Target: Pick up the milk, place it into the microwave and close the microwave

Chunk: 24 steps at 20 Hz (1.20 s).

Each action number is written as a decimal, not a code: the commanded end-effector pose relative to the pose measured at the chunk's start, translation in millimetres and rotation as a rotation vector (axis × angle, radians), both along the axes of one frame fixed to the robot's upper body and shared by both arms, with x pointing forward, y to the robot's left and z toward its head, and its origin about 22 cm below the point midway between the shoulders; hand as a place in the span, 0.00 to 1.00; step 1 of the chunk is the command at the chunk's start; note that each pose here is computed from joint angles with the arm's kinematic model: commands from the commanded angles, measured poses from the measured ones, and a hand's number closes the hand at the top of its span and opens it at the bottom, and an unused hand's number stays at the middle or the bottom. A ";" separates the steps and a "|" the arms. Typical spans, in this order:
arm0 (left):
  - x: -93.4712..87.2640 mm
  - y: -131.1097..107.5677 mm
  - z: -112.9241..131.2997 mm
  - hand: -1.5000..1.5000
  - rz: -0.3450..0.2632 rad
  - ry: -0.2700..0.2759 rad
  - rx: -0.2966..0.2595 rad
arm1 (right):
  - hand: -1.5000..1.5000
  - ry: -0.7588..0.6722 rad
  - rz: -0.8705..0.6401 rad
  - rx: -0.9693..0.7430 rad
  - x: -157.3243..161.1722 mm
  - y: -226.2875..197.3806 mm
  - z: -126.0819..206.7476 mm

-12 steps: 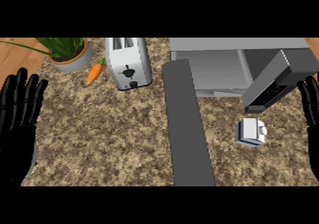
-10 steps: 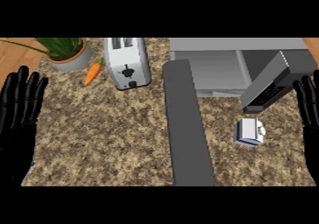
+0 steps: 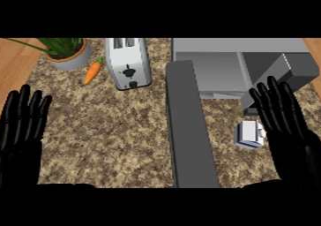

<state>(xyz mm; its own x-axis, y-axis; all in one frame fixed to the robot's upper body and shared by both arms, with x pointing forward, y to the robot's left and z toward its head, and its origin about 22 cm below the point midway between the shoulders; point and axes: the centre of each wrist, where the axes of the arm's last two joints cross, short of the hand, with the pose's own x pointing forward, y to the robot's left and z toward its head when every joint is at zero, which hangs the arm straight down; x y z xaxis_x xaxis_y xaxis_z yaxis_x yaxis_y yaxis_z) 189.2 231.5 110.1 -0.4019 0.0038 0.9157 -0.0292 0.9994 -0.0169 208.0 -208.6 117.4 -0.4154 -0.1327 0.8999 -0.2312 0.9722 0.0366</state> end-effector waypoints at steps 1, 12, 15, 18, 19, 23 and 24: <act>-10.9 2.1 -16.6 0.00 -0.005 0.036 -0.051 | 0.00 0.041 0.093 0.042 -10.0 11.0 -1.3; -27.6 15.5 -23.4 0.00 0.012 0.027 -0.041 | 0.00 0.037 -0.123 -0.013 7.0 5.2 -7.0; -31.7 10.8 -22.4 0.00 0.005 0.024 -0.047 | 0.00 0.039 -0.174 -0.030 8.8 4.9 -21.3; -56.5 20.2 -9.2 0.00 0.013 0.025 -0.043 | 0.00 0.073 -0.201 -0.042 15.7 -13.9 -27.3; -58.0 10.6 -19.8 0.00 -0.003 0.020 -0.043 | 0.00 0.084 -0.210 -0.014 9.6 -12.5 -47.7; -57.7 27.4 -20.4 0.00 0.004 0.033 -0.056 | 0.00 0.117 -0.235 -0.034 16.4 -24.3 -75.3; -69.5 39.1 -22.2 0.00 0.001 0.029 -0.042 | 0.00 0.125 -0.243 -0.013 17.3 -23.7 -79.4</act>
<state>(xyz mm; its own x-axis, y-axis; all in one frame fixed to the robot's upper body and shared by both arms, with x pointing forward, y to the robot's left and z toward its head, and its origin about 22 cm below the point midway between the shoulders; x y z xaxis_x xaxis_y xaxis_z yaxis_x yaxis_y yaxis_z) 131.4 260.6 88.6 -0.3782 0.0411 0.9248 -0.0405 0.9973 -0.0608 220.6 -224.4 65.6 -0.3436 -0.0287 0.9387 -0.0187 0.9995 0.0237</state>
